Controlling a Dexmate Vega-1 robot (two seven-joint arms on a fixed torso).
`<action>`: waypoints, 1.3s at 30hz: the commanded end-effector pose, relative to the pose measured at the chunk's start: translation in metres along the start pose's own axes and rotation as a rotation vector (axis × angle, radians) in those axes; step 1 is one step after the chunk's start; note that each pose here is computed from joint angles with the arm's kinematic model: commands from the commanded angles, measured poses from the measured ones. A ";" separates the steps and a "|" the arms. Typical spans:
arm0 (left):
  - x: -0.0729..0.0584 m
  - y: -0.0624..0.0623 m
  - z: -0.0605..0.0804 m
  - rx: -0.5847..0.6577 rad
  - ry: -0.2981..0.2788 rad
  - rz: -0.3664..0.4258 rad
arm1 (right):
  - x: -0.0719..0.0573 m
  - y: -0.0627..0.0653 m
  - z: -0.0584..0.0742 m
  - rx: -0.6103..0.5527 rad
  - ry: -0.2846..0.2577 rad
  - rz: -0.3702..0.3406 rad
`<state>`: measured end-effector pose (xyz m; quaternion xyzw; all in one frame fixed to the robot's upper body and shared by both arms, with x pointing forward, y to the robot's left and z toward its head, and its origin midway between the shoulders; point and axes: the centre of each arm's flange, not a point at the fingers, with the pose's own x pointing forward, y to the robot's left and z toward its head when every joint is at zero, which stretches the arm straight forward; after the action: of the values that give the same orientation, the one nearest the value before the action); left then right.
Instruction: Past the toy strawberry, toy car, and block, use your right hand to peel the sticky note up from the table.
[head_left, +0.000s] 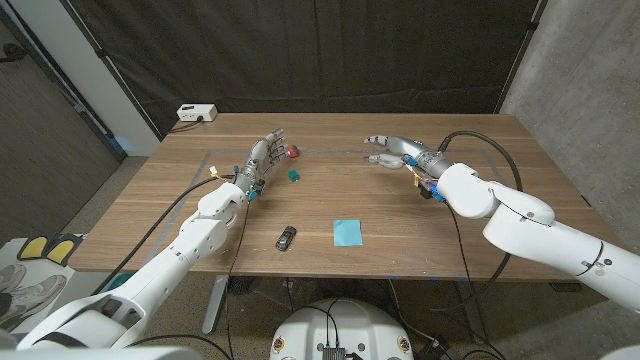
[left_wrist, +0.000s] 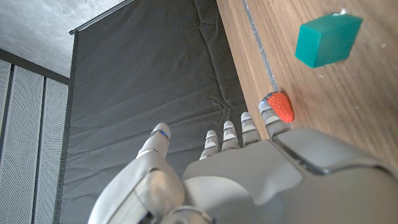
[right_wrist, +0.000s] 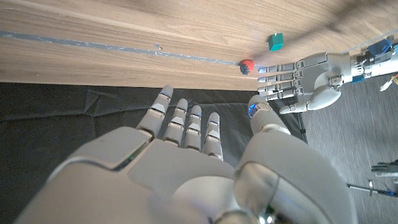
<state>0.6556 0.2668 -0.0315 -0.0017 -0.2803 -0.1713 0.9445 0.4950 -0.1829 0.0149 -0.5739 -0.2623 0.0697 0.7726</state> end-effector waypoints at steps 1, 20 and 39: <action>0.003 -0.002 0.002 0.003 -0.001 -0.011 | -0.009 -0.001 0.030 -0.121 0.010 0.075; 0.012 -0.002 0.002 0.005 0.008 -0.021 | -0.006 0.006 0.038 -0.165 0.004 0.201; 0.015 -0.002 0.001 -0.002 0.004 -0.019 | 0.004 0.015 0.049 -0.197 -0.012 0.312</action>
<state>0.6657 0.2607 -0.0243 0.0021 -0.2759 -0.1815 0.9439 0.4749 -0.1434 0.0149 -0.6669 -0.1989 0.1413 0.7040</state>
